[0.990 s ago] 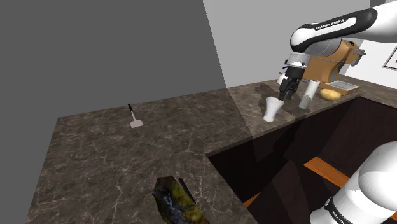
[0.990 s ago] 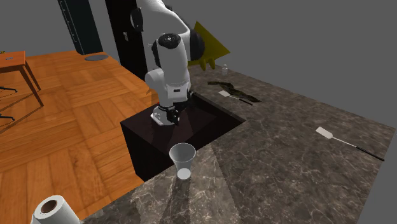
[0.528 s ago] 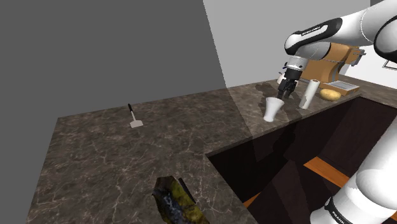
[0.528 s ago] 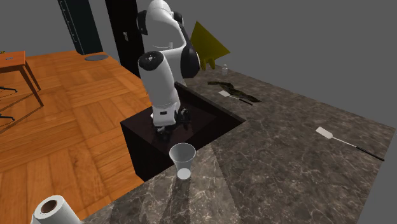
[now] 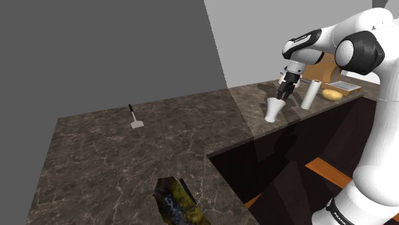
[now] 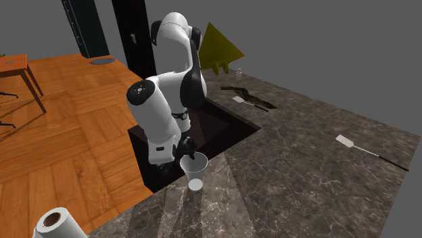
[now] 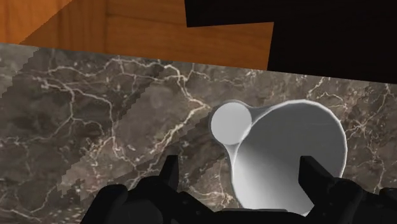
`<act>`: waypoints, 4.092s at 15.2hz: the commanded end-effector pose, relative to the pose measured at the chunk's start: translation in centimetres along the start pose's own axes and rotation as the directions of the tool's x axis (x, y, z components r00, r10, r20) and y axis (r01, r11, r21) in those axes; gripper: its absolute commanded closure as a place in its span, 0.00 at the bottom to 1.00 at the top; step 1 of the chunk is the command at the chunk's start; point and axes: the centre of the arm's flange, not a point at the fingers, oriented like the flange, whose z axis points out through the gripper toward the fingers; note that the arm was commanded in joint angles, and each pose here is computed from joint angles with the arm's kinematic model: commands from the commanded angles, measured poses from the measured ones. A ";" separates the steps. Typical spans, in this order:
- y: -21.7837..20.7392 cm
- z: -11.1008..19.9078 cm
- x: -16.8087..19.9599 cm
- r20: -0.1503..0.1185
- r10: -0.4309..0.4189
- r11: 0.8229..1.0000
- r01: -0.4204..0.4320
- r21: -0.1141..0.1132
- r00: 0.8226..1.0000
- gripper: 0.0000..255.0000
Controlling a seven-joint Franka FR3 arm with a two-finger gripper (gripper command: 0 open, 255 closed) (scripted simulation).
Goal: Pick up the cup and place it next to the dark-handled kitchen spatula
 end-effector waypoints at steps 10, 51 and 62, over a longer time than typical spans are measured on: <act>0.3 3.3 0.2 -0.002 -0.001 1.000 0.001 0.001 1.000 0.00; -3.7 -10.9 -0.1 -0.002 -0.001 1.000 0.001 0.001 1.000 1.00; -5.3 -16.4 -0.2 -0.002 -0.001 1.000 0.001 0.001 1.000 1.00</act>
